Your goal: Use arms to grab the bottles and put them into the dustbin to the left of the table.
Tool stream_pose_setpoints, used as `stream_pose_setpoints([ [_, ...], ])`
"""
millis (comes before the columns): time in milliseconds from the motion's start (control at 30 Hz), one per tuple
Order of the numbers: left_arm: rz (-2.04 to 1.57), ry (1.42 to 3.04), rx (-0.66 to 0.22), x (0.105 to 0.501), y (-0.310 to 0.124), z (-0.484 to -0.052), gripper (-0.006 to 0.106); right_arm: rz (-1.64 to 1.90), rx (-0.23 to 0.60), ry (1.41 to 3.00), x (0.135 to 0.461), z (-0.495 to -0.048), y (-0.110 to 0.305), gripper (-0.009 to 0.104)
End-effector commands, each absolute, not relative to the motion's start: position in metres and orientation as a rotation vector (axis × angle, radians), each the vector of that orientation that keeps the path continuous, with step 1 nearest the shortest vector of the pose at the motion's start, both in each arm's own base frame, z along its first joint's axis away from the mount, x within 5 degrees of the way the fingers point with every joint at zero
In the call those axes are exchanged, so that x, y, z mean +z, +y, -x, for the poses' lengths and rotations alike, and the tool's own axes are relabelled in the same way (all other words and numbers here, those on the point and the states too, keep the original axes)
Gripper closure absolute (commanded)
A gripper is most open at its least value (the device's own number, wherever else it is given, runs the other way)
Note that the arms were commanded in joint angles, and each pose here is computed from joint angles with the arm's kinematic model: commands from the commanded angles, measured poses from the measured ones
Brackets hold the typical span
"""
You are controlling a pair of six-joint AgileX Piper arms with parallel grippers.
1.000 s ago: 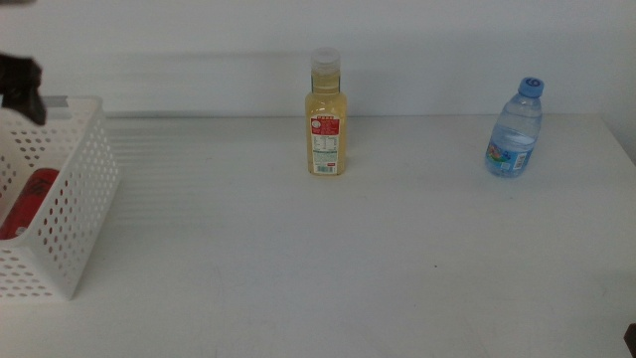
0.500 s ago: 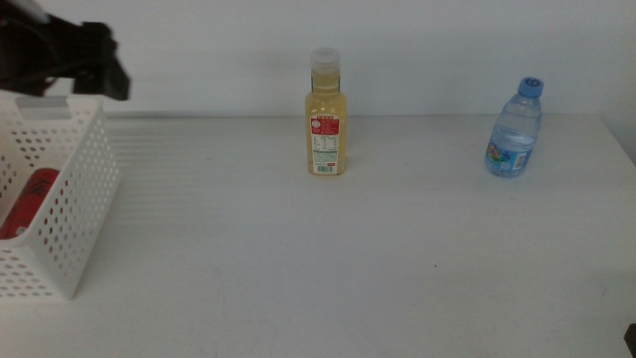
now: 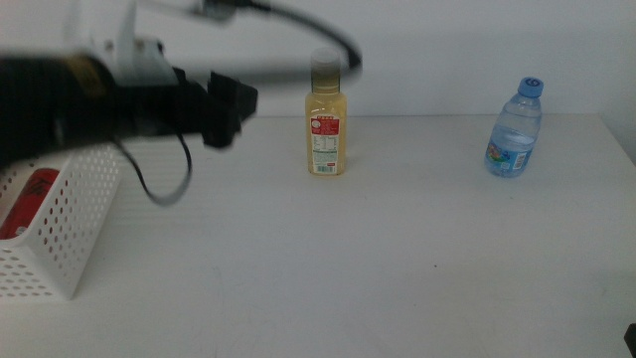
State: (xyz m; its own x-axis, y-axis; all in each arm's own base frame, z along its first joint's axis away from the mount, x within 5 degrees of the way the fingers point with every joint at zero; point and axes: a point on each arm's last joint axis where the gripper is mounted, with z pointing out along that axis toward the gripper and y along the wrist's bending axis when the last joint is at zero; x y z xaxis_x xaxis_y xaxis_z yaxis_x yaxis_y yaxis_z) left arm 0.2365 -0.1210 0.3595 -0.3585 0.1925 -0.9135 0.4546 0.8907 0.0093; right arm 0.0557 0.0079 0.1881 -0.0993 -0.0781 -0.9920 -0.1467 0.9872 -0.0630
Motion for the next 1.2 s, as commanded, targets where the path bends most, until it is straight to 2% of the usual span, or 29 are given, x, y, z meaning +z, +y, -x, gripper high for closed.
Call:
stream_pose_setpoints([
  [0,-0.402,1.753,-0.381,0.367,-0.122,-0.228,0.01,0.169,0.045,1.562,0.199,-0.054,0.007,0.018],
  [300,-0.316,1.784,-0.435,0.303,-0.116,-0.217,0.01,0.169,0.045,1.562,0.199,-0.054,0.007,0.018],
  [633,-0.309,1.779,-0.434,0.295,-0.115,-0.215,0.01,0.169,0.045,1.562,0.199,-0.054,0.007,0.018],
  [733,-0.306,1.728,-0.432,0.296,-0.117,-0.22,0.01,0.169,0.045,1.562,0.199,-0.054,0.007,0.018],
  [1067,-0.302,1.707,-0.421,0.275,-0.134,-0.252,0.01,0.169,0.045,1.562,0.199,-0.054,0.007,0.018],
  [1167,-0.318,1.725,-0.446,0.271,-0.15,-0.262,0.01,0.169,0.045,1.562,0.199,-0.054,0.007,0.018],
])
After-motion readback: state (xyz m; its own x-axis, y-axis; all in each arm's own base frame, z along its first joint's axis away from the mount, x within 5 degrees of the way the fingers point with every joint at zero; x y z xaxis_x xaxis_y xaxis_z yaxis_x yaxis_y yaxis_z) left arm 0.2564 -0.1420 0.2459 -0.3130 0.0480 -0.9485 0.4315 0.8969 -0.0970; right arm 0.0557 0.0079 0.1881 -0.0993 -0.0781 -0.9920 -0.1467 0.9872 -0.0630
